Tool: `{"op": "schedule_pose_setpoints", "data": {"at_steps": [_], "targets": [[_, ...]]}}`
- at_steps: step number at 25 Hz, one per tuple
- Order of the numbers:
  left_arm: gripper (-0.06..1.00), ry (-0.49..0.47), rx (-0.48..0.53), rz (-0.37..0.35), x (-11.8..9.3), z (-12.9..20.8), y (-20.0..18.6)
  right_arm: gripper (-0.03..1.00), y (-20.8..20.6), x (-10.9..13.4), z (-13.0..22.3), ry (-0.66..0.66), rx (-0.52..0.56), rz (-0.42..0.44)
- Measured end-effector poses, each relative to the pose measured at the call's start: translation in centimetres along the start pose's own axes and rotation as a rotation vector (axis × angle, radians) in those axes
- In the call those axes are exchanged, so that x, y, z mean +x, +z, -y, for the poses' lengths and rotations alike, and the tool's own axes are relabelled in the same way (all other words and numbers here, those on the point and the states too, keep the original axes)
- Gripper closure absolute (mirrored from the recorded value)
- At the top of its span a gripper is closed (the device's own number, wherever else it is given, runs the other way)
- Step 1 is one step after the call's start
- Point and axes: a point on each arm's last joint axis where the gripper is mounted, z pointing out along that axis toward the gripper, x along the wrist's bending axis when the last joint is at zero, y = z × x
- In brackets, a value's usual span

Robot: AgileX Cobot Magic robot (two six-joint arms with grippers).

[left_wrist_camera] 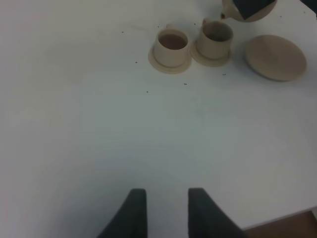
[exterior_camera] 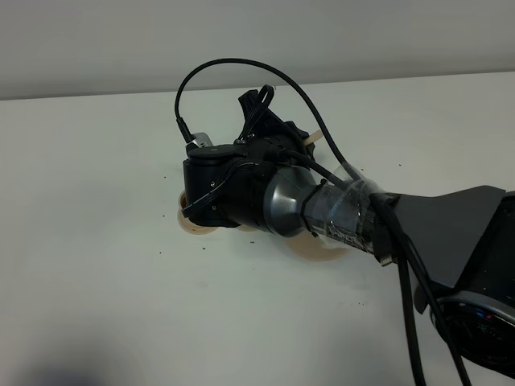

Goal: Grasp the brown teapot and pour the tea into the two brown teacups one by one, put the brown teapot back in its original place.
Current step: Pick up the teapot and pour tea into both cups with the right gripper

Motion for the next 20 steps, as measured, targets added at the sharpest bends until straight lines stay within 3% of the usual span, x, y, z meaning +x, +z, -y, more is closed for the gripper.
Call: {"op": "schedule_pose_setpoints", "data": {"at_steps": [20], "targets": [[0.71, 0.000, 0.000, 0.000, 0.00, 0.00, 0.00, 0.86, 0.00, -0.20, 0.13, -0.012, 0.014, 0.022]]}}
